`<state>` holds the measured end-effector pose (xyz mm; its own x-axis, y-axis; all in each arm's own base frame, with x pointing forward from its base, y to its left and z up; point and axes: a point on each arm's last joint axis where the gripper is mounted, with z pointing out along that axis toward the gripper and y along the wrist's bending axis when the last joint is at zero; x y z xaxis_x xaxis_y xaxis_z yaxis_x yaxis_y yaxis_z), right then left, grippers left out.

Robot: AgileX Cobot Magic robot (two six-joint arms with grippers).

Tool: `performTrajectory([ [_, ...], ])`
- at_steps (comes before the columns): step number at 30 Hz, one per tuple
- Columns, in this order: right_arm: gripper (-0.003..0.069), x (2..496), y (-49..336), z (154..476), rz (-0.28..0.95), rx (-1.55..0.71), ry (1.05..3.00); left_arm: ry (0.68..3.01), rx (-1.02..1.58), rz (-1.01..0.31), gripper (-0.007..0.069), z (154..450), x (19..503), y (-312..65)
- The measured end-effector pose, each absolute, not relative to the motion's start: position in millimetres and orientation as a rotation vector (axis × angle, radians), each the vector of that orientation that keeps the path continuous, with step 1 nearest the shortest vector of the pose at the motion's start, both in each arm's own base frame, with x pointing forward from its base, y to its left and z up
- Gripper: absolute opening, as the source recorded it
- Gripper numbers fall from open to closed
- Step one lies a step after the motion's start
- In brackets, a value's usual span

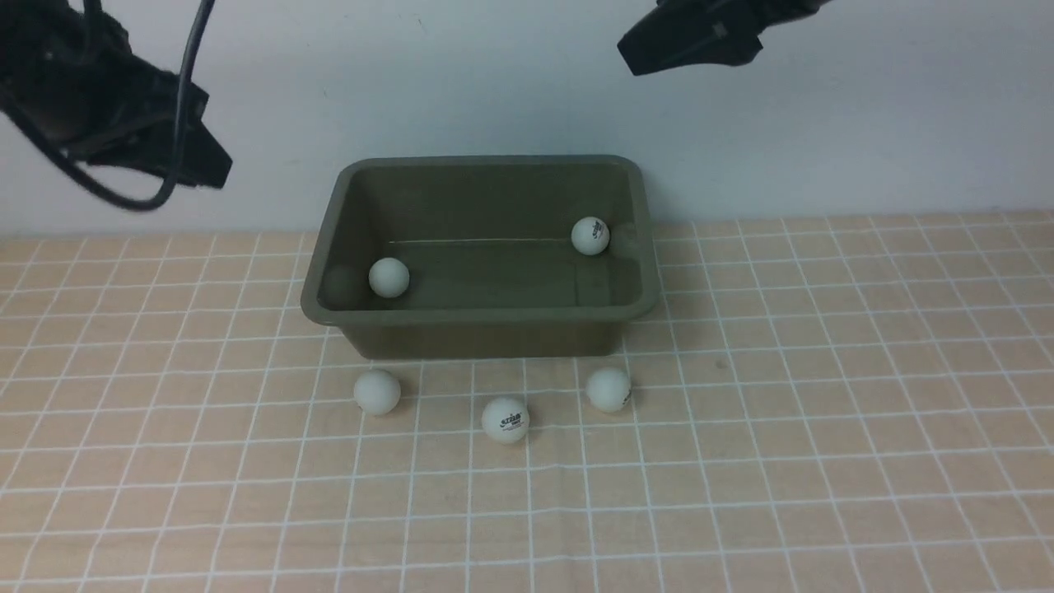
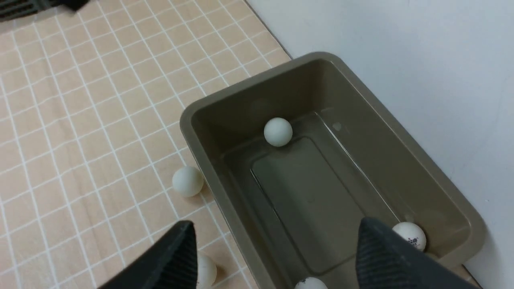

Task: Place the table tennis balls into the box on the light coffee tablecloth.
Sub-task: 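Drop the ball into the bin, then reach for and grasp a ping pong ball on the table beside the basket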

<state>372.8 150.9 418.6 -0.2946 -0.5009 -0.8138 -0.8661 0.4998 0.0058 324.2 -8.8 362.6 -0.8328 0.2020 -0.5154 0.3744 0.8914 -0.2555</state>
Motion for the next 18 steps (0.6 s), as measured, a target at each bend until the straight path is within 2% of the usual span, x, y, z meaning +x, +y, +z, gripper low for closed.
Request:
performTrajectory([
  [2, 0.0484, 373, 151, 419, 0.59, -1.123, 1.953, 2.591, 0.424, -0.5, 0.0109, 357, 307, -14],
  [5, 0.0484, 373, 151, 419, 0.593, -1.123, 1.951, 2.653, 0.461, -0.576, 0.0109, 334, 269, -30],
  [9, 0.0484, 373, 151, 419, 0.593, -1.123, 1.951, 2.602, 0.5, -0.553, 0.0111, 316, 250, -46],
  [12, 0.0484, 373, 151, 419, 0.594, -1.123, 1.951, 2.58, 0.534, -0.514, 0.014, 298, 250, -54],
  [15, 0.0484, 373, 151, 419, 0.594, -1.123, 1.951, 2.579, 0.635, -0.492, 0.0222, 276, 252, -65],
  [18, 0.0484, 373, 151, 419, 0.594, -1.123, 1.951, 2.569, 0.687, -0.462, 0.0358, 258, 259, -72],
])
